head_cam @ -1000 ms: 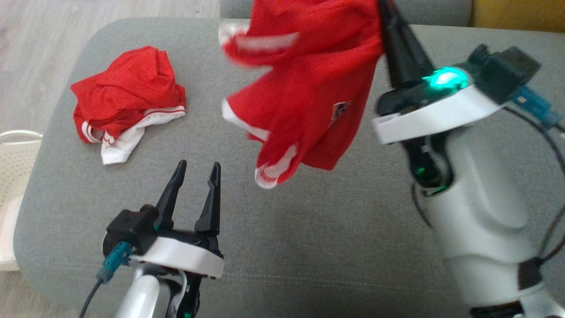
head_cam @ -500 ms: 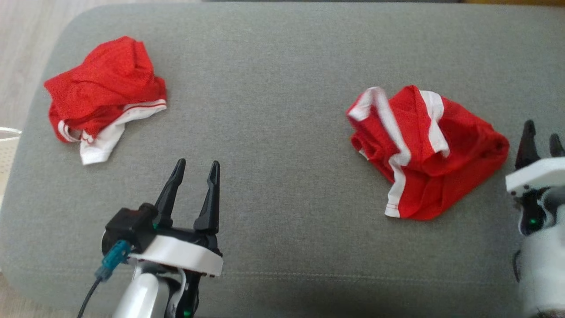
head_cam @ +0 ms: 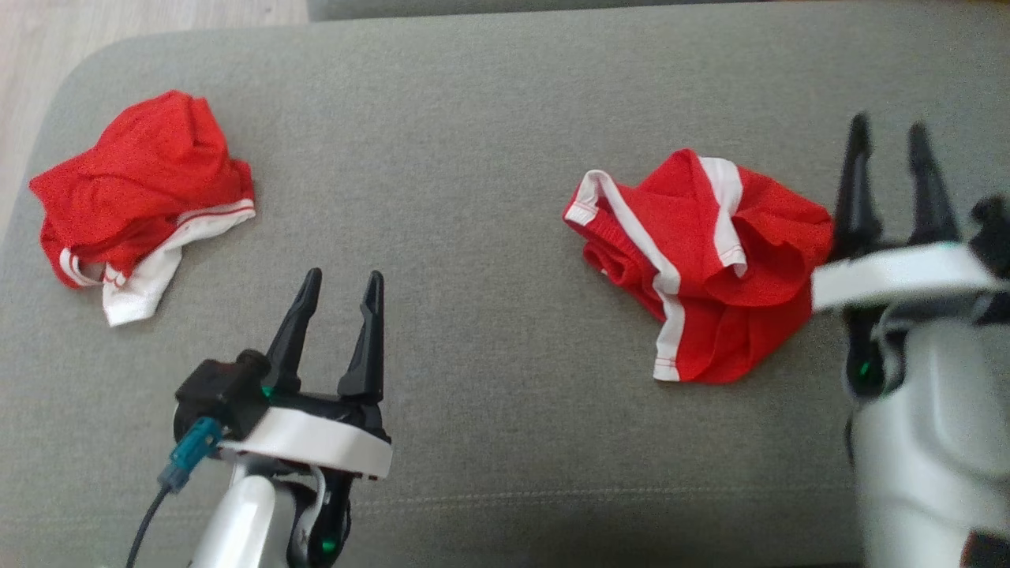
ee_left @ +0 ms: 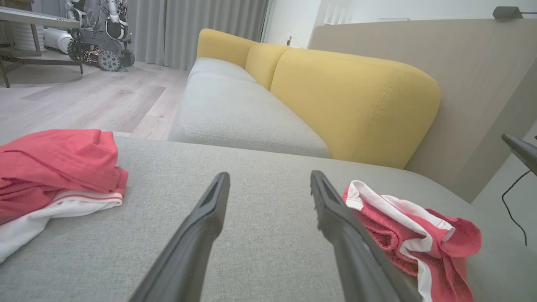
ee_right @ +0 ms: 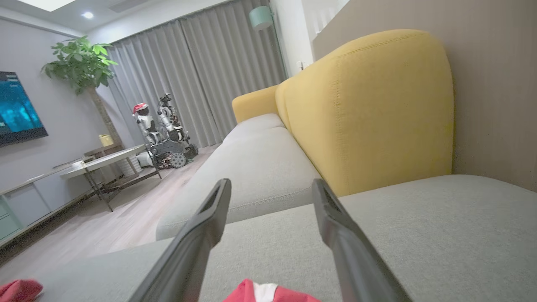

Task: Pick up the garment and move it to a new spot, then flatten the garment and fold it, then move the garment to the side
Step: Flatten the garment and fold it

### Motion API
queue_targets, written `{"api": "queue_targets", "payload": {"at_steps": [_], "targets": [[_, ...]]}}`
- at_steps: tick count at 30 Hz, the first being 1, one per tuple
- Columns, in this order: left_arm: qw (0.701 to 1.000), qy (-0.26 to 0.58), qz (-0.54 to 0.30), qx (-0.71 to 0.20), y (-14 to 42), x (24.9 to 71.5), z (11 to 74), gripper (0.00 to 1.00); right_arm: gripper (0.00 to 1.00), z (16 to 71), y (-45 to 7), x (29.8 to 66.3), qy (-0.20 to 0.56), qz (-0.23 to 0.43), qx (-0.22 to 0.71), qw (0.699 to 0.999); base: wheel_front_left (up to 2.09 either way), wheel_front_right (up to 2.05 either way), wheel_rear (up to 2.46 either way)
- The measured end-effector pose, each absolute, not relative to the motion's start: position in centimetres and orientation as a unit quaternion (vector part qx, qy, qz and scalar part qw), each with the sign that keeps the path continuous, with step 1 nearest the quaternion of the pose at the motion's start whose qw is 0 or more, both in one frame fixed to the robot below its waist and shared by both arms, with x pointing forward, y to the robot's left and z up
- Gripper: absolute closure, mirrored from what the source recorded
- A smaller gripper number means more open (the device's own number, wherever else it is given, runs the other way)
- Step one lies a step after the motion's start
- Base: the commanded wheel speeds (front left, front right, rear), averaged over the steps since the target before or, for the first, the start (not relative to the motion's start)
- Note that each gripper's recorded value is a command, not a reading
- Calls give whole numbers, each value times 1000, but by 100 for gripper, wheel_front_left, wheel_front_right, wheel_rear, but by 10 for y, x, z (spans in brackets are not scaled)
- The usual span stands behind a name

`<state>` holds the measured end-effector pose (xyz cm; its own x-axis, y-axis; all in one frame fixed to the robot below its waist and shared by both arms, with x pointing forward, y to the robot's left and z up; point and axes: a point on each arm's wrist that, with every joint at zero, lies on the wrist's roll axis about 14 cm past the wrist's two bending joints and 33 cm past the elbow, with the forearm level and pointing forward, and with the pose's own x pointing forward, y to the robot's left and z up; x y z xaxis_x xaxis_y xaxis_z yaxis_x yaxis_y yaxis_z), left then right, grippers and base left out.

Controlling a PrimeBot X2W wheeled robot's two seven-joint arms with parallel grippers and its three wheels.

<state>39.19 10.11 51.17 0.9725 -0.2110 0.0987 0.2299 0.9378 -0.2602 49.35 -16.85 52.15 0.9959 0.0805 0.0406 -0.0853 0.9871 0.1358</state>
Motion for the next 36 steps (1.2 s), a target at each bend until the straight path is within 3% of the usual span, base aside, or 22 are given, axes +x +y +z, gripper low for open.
{"api": "queue_targets", "payload": {"at_steps": [11,20,30,36], "targets": [[980,-51,-123,-146,93,394,525,0,0,479,-127,405,21,110,51,992,0,0,0],[980,-40,-127,-151,88,397,517,0,0,465,-95,392,53,161,23,985,0,0,0],[980,-20,-126,-154,89,401,503,0,0,376,-73,362,222,216,-42,950,0,0,0],[981,-13,-115,-155,95,402,498,0,0,352,-72,354,269,225,-55,935,0,0,0]]}}
